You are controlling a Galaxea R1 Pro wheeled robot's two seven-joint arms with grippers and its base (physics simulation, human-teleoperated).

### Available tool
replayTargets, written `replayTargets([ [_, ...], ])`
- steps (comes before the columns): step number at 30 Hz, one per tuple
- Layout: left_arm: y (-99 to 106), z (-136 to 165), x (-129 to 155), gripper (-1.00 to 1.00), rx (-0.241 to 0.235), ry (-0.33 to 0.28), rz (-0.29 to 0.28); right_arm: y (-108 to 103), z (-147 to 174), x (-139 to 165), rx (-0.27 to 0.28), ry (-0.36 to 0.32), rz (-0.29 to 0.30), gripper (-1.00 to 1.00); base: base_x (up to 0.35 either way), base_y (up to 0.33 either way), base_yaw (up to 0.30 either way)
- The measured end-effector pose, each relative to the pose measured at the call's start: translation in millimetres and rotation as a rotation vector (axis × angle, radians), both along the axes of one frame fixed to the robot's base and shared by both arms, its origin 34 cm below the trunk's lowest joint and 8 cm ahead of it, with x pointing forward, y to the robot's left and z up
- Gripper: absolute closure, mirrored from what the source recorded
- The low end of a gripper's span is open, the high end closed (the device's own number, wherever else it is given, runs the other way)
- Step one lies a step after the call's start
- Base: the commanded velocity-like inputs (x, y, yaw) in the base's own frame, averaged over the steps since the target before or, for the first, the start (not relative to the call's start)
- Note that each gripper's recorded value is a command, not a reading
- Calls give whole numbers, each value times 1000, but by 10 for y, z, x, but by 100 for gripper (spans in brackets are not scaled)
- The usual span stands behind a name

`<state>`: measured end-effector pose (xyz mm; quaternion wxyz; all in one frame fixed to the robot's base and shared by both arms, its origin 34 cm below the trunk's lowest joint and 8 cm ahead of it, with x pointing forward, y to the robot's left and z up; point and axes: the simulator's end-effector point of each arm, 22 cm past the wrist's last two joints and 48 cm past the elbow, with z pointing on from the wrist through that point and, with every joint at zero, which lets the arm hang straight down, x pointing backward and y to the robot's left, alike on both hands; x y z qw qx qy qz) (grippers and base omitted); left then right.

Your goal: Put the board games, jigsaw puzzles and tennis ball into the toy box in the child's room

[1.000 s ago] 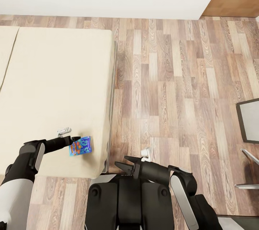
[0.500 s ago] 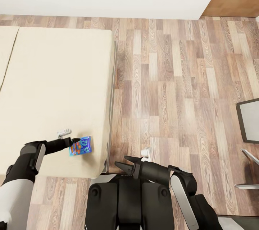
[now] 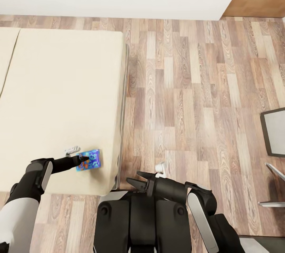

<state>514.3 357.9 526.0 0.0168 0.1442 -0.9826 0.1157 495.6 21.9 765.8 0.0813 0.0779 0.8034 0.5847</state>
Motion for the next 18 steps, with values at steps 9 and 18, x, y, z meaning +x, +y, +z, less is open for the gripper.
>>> replayTargets([
  [9,-20,-39,-40,-100,-1,4,-3,0,-23,-14,0,6,0,-100,0,0,0],
  [18,-35,-61,-37,-100,-3,-5,-4,2,-33,-26,3,10,0,-100,0,0,0],
])
